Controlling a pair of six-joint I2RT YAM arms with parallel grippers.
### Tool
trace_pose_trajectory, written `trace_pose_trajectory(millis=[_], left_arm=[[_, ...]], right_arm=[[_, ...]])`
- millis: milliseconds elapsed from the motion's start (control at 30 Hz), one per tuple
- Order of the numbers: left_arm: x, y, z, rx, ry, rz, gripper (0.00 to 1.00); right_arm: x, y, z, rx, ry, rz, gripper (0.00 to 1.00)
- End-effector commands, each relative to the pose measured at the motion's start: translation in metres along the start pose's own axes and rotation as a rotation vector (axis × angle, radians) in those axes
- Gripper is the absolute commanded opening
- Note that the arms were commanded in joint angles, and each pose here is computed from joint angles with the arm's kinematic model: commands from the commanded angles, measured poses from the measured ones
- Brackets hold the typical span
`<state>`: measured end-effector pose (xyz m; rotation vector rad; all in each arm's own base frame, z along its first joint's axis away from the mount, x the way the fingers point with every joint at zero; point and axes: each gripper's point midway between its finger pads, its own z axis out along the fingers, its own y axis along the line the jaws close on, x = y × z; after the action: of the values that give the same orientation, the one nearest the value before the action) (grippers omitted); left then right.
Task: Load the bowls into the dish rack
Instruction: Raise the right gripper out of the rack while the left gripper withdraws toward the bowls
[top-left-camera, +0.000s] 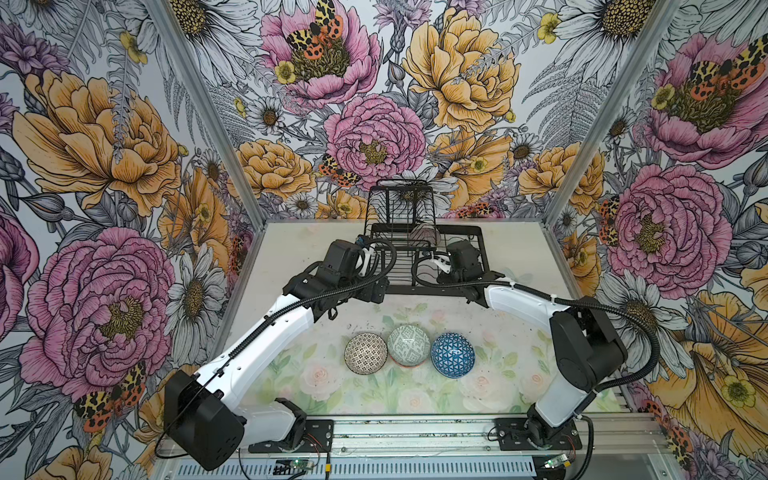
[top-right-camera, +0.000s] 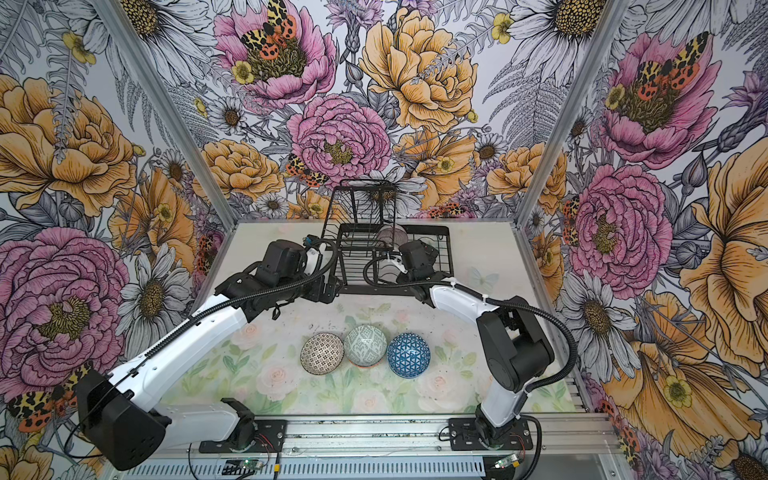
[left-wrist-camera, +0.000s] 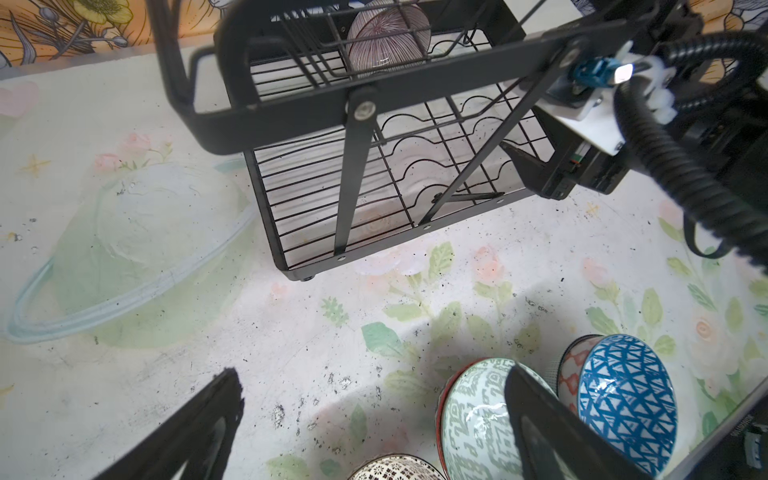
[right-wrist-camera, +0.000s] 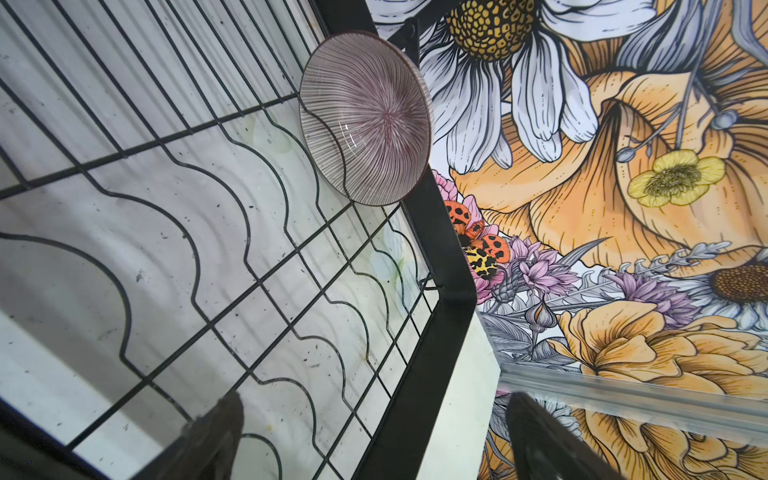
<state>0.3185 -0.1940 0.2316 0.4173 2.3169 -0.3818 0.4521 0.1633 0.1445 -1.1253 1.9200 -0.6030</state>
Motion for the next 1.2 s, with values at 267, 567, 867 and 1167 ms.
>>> trace_pose_trajectory(millis=[267, 567, 867, 1167], left_arm=[[-0.015, 0.003, -0.012, -0.01, -0.051, -0.001, 0.99], [-0.013, 0.004, -0.012, -0.014, -0.04, 0.003, 0.99], [-0.002, 0.007, -0.005, -0.008, 0.004, 0.002, 0.99], [0.019, 0.003, -0.007, -0.001, 0.057, 0.004, 0.99]], right_arm=[[0.038, -0.003, 0.001, 0.042, 0.103, 0.038, 0.99], [0.061, -0.011, -0.006, 0.067, 0.148, 0.129, 0.99], [0.07, -0.018, -0.035, 0.05, 0.125, 0.301, 1.0], [0.035, -0.027, -0.08, -0.099, -0.027, 0.596, 0.99]])
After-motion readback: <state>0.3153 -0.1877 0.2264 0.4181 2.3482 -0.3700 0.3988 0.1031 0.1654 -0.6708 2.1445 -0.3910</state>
